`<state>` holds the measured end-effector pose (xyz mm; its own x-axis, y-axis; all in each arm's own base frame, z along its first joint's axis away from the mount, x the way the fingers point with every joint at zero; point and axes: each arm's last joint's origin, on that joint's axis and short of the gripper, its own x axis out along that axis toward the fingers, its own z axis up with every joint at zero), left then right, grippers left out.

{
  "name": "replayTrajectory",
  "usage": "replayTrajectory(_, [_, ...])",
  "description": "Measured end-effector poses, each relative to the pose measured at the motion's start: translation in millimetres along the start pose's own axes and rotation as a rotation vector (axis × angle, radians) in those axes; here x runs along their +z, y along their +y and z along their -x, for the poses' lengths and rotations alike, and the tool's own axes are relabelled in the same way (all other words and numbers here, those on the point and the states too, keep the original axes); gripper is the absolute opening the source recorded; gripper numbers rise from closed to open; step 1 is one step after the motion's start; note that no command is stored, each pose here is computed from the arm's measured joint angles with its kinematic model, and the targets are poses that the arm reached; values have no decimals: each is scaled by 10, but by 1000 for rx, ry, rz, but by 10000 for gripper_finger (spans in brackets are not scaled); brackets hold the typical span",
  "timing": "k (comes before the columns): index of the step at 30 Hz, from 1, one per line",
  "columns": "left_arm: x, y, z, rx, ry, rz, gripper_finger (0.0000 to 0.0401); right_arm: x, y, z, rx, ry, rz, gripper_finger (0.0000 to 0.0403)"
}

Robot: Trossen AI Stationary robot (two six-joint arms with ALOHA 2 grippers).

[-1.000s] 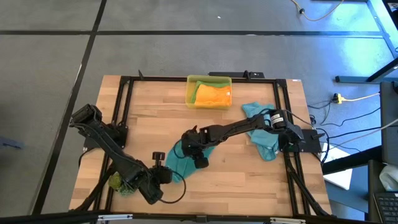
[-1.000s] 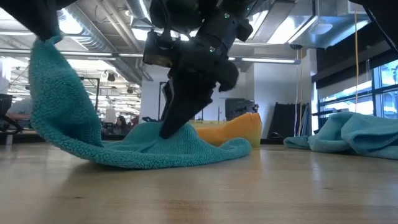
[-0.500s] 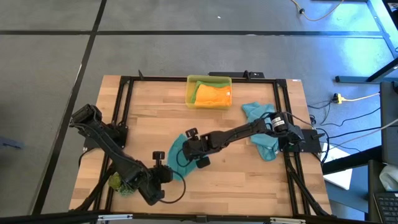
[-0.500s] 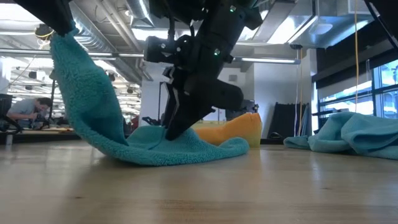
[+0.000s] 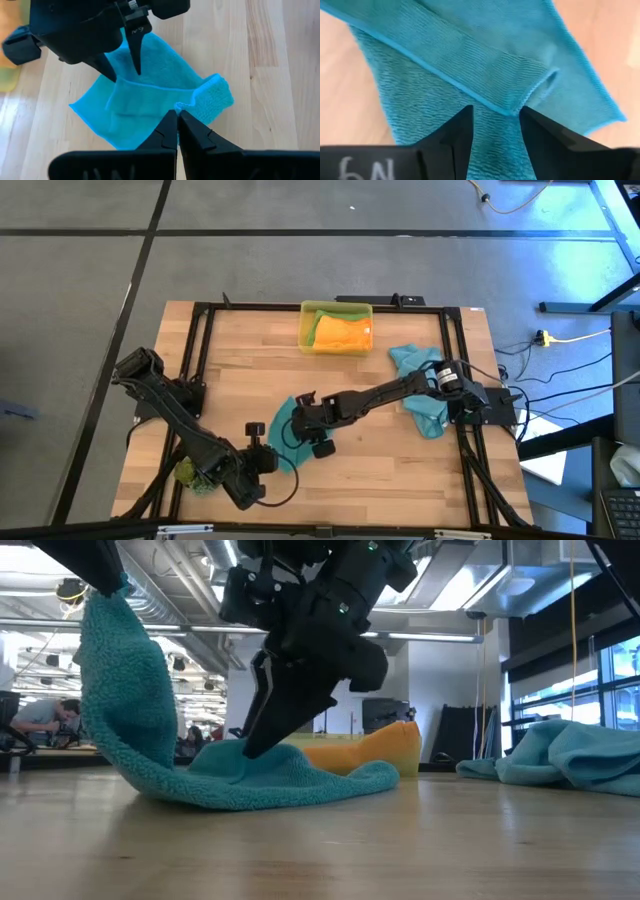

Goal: Fold microfiber towels
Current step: Fold the left blue microfiber cloth

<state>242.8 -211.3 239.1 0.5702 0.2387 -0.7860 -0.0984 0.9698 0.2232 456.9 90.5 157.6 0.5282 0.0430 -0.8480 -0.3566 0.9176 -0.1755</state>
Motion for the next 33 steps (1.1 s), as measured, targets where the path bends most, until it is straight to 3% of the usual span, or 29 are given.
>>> replayTrajectory(15, [0,-1,3,10,-10,1,0,35,-19,4,179,-72,-141,162])
replayTrajectory(22, [4,-3,2,9,-14,6,0,-17,12,7,177,-107,-174,162])
replayTrajectory(28, [6,-2,1,15,-21,4,0,-167,156,343,159,-318,-217,153])
replayTrajectory(33, [17,12,-7,32,-32,5,0,-478,208,463,68,-515,-315,135])
